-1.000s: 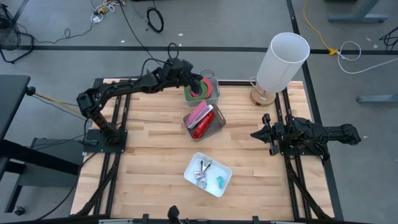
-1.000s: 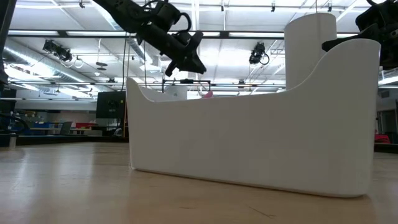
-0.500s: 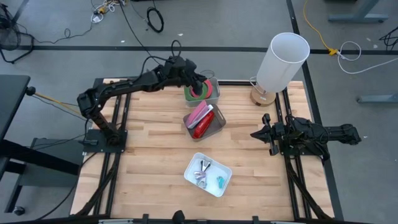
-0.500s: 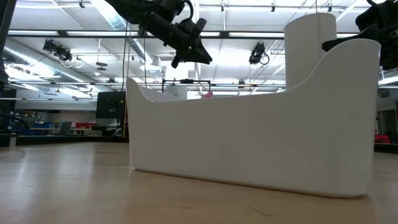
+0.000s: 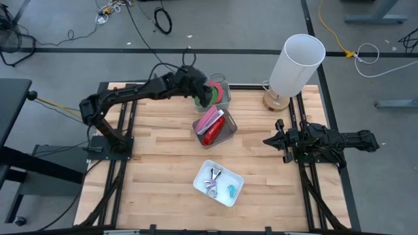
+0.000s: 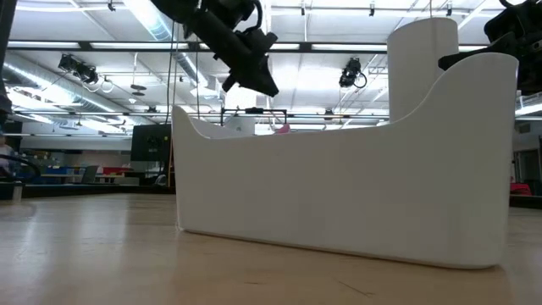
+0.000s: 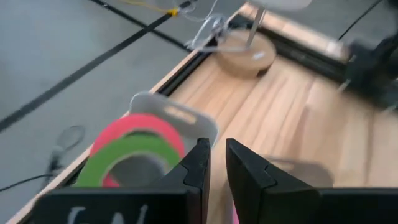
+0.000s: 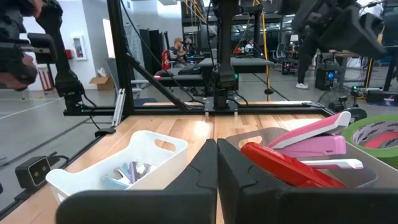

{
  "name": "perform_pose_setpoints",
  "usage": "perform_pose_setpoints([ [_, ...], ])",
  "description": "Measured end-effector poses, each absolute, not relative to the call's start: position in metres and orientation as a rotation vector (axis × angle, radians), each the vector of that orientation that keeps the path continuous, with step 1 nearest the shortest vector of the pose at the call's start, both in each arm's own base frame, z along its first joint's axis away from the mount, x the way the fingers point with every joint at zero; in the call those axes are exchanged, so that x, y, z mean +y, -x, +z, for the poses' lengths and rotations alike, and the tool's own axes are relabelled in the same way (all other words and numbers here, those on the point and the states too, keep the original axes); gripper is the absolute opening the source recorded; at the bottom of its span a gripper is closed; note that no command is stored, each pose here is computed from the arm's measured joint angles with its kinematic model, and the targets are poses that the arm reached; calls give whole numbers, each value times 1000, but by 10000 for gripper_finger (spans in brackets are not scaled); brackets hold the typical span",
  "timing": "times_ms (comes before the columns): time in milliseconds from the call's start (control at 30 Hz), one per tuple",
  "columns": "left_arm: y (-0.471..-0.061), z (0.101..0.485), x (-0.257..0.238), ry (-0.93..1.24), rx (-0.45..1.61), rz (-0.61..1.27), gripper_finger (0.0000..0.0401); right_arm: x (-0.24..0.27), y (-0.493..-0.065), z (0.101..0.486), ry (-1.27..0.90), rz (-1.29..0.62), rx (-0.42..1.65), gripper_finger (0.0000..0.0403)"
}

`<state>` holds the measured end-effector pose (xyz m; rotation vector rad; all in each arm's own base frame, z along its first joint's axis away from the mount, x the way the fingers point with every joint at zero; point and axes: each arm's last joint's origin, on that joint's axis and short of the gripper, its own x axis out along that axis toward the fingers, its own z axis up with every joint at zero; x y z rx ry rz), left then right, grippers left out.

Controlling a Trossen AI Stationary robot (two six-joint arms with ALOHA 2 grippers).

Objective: Pick and place Stapler, Stapler remover, tape
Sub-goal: Return to Home Position

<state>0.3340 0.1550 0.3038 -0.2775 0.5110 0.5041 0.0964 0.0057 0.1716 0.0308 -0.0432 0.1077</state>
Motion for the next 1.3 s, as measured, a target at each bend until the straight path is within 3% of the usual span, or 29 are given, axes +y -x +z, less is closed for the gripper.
perform_pose_setpoints([
  [300, -323, 313, 122, 188, 636, 484, 48, 6, -96, 172, -31, 108, -43, 2],
  [533, -326, 311, 90, 107, 720, 364, 8, 6, -96, 172, -31, 108, -43, 2],
  [767, -317, 321, 61, -18, 703, 243, 4, 6, -96, 172, -31, 108, -43, 2],
  [1100, -282, 280, 22, -236, 689, 69, 3, 6, -96, 172, -31, 108, -43, 2],
  [1300, -259, 252, 7, -216, 615, 47, 2, 6, -96, 172, -31, 108, -44, 2],
])
